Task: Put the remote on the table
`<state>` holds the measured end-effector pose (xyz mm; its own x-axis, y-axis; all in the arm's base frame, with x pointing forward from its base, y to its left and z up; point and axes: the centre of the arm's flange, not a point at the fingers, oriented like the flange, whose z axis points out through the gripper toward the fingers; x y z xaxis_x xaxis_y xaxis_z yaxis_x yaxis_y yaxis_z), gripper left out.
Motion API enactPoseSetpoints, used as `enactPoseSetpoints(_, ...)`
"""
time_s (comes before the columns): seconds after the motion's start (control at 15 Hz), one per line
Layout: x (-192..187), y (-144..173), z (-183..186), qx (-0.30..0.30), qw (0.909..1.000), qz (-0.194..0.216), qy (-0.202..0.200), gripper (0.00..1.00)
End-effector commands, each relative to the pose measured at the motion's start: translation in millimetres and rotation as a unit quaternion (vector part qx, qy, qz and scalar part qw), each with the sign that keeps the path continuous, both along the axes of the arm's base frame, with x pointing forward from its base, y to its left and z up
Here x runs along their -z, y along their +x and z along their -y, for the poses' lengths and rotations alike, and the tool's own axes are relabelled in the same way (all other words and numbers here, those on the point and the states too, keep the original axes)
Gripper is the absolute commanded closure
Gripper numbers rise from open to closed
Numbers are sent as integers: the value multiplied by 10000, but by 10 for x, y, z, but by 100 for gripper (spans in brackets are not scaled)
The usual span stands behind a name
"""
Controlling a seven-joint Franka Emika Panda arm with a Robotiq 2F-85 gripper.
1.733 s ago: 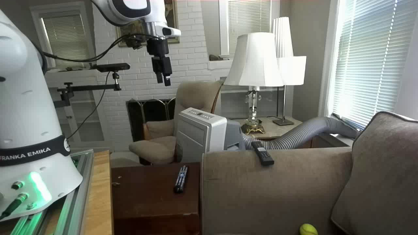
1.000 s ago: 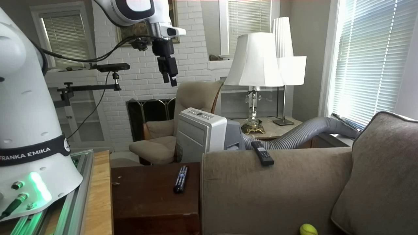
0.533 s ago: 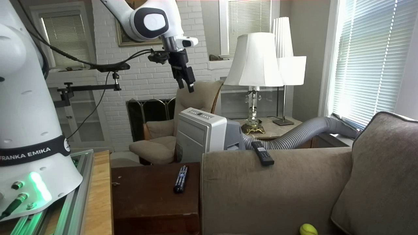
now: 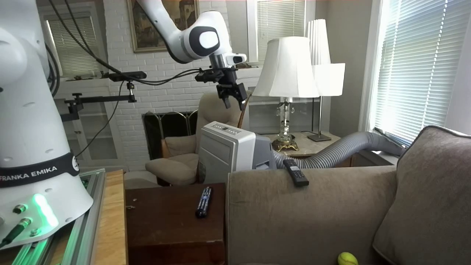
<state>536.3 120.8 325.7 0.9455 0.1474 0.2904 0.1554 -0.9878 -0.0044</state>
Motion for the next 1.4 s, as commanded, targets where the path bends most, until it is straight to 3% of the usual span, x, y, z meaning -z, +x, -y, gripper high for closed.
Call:
enactPoseSetpoints(0.0, 140, 557, 83, 91, 9989, 85, -453, 0)
enactPoseSetpoints(0.27, 277, 916, 333, 476, 9957, 37, -789, 0)
enactPoseSetpoints(0.33, 207, 625, 389, 240, 9977, 99, -627, 0)
enactPoseSetpoints(0.67, 284, 807, 416, 384, 9968, 68, -693, 0)
enactPoseSetpoints(0.93, 508, 1235, 566, -487, 9941, 238, -944, 0)
enactPoseSetpoints(1.13, 727, 1574, 792, -1189, 9872, 41, -1059, 0)
enactPoseSetpoints(1.33, 1006, 1814, 1048, -1477, 9809, -165, -1256, 0)
